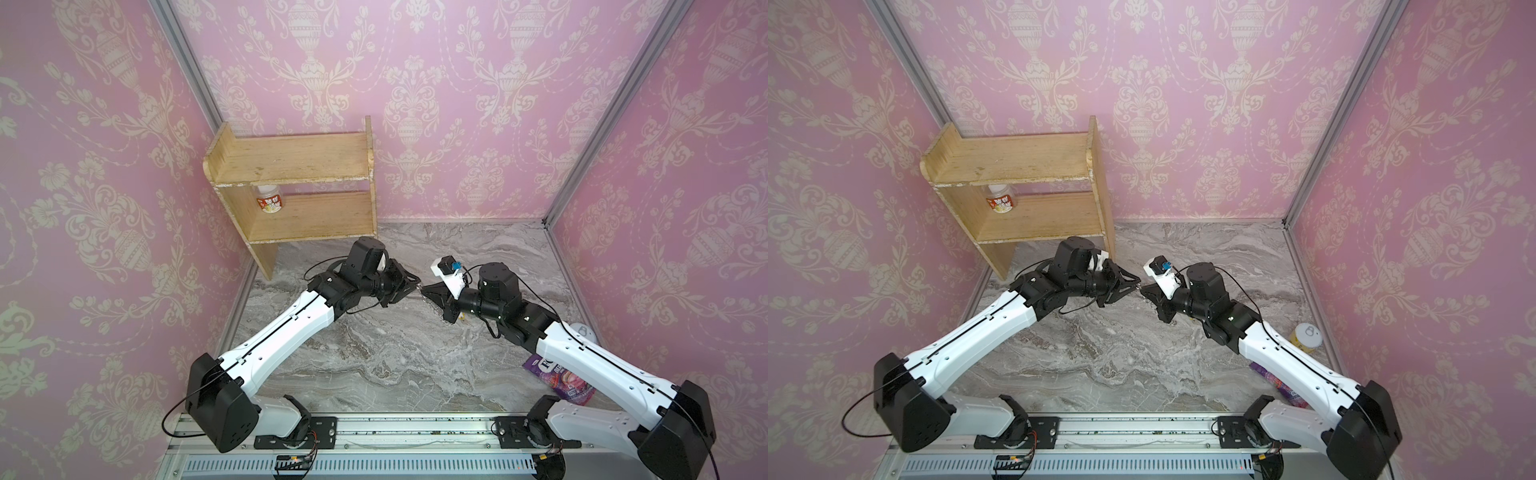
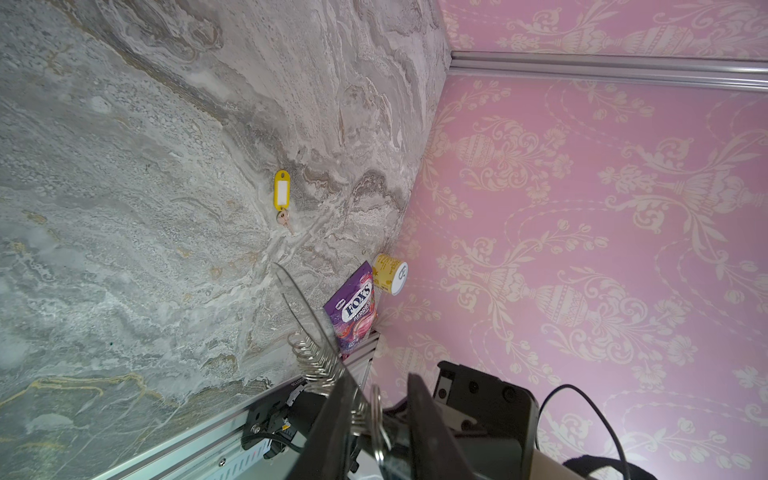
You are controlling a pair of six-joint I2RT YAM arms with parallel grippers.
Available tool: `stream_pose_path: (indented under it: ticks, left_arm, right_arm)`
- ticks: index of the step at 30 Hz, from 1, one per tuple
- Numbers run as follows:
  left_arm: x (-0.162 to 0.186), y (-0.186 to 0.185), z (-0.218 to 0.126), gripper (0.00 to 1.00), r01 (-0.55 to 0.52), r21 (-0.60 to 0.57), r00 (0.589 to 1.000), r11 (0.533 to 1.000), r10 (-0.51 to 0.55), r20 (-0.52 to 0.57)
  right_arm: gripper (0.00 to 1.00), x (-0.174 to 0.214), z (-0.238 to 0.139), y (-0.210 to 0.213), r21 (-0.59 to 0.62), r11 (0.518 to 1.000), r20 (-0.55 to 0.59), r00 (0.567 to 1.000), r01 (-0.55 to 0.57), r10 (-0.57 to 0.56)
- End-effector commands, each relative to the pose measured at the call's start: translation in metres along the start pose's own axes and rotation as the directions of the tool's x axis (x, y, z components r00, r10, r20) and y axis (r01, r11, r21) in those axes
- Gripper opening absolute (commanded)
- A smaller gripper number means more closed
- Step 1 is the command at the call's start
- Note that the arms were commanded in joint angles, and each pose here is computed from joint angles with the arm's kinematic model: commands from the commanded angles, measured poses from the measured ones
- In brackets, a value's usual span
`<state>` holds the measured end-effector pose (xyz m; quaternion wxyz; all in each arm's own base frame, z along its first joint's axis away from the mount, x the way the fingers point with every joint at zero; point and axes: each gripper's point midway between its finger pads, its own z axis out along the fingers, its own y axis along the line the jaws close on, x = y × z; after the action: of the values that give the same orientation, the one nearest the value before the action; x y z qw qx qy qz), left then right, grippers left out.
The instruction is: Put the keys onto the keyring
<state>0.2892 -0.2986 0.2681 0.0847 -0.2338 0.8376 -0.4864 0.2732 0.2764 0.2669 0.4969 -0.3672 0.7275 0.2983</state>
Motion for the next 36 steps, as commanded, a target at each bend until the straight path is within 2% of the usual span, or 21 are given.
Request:
stream_pose_path:
  ticks: [1,9,21,26,29,30,32,33,34,36]
  left_arm:
    - [0.005,-0.007,-0.002,0.22,0.0,0.028,1.0,1.0,0.0,-0.014]
    - [0.004,-0.007,-0.006,0.13,0.001,0.028,1.0,1.0,-0.001,-0.006]
    - [0.005,-0.005,-0.011,0.07,-0.002,0.019,1.0,1.0,0.002,-0.003]
    - [0.005,-0.003,-0.011,0.0,-0.001,0.014,1.0,1.0,0.001,-0.004]
    - [0.005,-0.002,-0.012,0.0,-0.008,0.011,1.0,1.0,0.008,0.0]
    - [0.004,-0.002,-0.012,0.0,-0.01,0.009,1.0,1.0,0.01,0.003]
    - [0.001,0.0,-0.012,0.0,-0.011,0.005,1.0,1.0,0.011,0.012]
    - [0.0,-0.001,-0.013,0.0,-0.012,0.006,1.0,1.0,0.012,0.016]
    - [-0.002,-0.001,-0.014,0.0,-0.01,0.009,1.0,1.0,0.01,0.021]
    - [-0.005,-0.003,-0.015,0.0,-0.01,0.015,1.0,1.0,0.01,0.028]
  right_arm:
    - [0.0,-0.003,-0.004,-0.004,0.022,1.0,0.019,1.0,0.017,-0.017]
    - [0.0,0.001,-0.003,-0.005,0.029,0.999,0.008,1.0,0.015,-0.016]
    - [0.0,0.01,-0.001,-0.012,0.058,0.998,-0.021,1.0,0.021,-0.02]
    - [0.0,0.009,-0.001,-0.011,0.052,0.998,-0.015,1.0,0.019,-0.018]
    - [0.0,0.011,0.0,-0.011,0.055,0.998,-0.021,1.0,0.012,-0.011]
    - [0.06,0.012,0.0,-0.013,0.063,0.998,-0.028,1.0,0.005,-0.003]
    - [0.41,0.015,0.001,-0.016,0.079,0.997,-0.048,0.999,-0.001,0.005]
    - [0.51,0.017,0.0,-0.018,0.09,0.996,-0.053,0.999,-0.004,0.008]
    - [0.6,0.017,-0.002,-0.019,0.1,0.995,-0.051,0.999,-0.001,0.006]
    - [0.67,0.018,-0.007,-0.02,0.114,0.993,-0.046,0.999,0.002,0.003]
